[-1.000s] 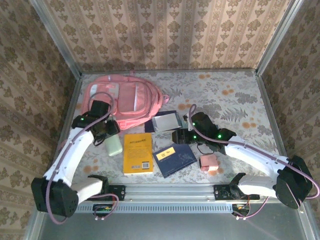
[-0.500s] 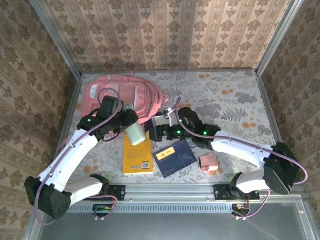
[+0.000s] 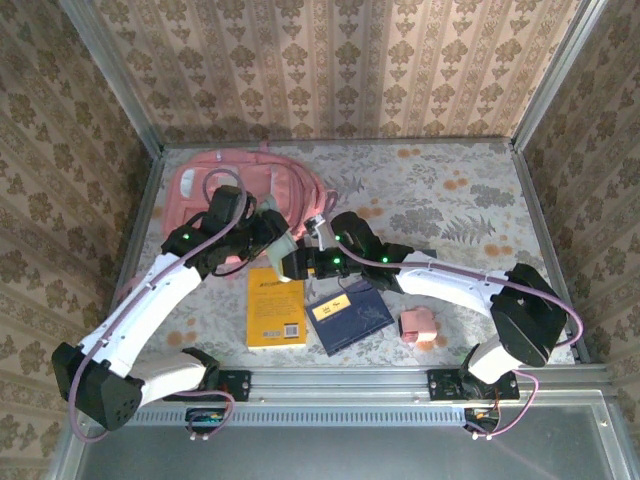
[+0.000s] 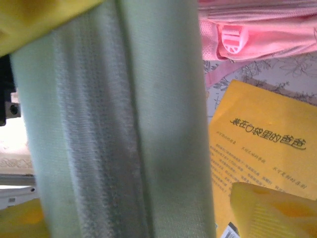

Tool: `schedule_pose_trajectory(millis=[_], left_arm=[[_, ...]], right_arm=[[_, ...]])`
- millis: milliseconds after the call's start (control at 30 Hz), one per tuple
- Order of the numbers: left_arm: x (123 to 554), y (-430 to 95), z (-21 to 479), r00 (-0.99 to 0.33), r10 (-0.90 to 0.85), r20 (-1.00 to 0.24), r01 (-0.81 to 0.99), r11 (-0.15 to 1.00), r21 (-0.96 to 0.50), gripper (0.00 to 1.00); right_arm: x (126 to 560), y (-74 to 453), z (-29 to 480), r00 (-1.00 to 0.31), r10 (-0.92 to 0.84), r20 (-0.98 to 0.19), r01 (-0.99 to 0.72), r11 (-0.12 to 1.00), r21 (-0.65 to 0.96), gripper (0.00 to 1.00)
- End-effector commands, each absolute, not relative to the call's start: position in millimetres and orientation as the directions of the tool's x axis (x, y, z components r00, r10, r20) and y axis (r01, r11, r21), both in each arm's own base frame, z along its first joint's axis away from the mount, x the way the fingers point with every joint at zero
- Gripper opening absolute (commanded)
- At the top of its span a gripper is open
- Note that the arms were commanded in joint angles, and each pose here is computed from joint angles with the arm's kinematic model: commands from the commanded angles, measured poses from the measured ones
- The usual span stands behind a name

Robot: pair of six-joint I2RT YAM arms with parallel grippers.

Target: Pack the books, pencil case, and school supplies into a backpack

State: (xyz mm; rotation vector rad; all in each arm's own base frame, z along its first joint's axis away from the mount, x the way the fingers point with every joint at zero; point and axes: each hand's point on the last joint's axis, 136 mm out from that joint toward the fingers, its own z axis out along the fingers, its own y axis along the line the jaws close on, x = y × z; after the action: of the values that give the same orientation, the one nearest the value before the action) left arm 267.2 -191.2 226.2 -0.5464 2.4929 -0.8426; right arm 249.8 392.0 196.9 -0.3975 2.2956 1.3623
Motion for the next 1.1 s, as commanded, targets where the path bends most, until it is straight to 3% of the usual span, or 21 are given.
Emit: schedule_pose_trajectory(millis=[0,133,333,467,733,900,1067], left_arm=[[267,-203,240,-0.827,-0.491,-0.275,-0.192,0.705,-0.683,0.62],[266,-206,238,-0.835,-0.479,-0.272,-0.183,0.707,-0.683,0.67],[273,-199,255,-0.823,-0.432,-0.37,-0.102,0.752,-0.651,0.85],[284,-192,275,-0.805,-0.361,-0.47,0.001,0.792,-0.61,0.9],[353,-173,272,-0.79,-0.17,-0.588,0.156,0.873,-0.462,0.89],[420,-162,229,-0.829,-0.08,-0.554,0.204,0.878,-0.433,0.83],[475,-170,194,-0.864,-0.068,-0.499,0.236,0.821,-0.52,0.7]], right_arm=[[259,400,220,-0.837,0.028,-0.547,-0.48,0.444,0.757,0.6],[260,397,224,-0.828,0.04,-0.559,-0.486,0.444,0.753,0.45],[269,371,213,-0.811,0.082,-0.579,-0.451,0.543,0.708,0.42],[280,335,192,-0.807,0.108,-0.58,-0.376,0.662,0.648,0.41],[292,254,167,-0.788,0.214,-0.577,-0.222,0.775,0.591,0.4],[292,230,176,-0.759,0.219,-0.613,-0.22,0.8,0.559,0.42],[293,215,176,-0.747,0.214,-0.629,-0.215,0.818,0.534,0.42]])
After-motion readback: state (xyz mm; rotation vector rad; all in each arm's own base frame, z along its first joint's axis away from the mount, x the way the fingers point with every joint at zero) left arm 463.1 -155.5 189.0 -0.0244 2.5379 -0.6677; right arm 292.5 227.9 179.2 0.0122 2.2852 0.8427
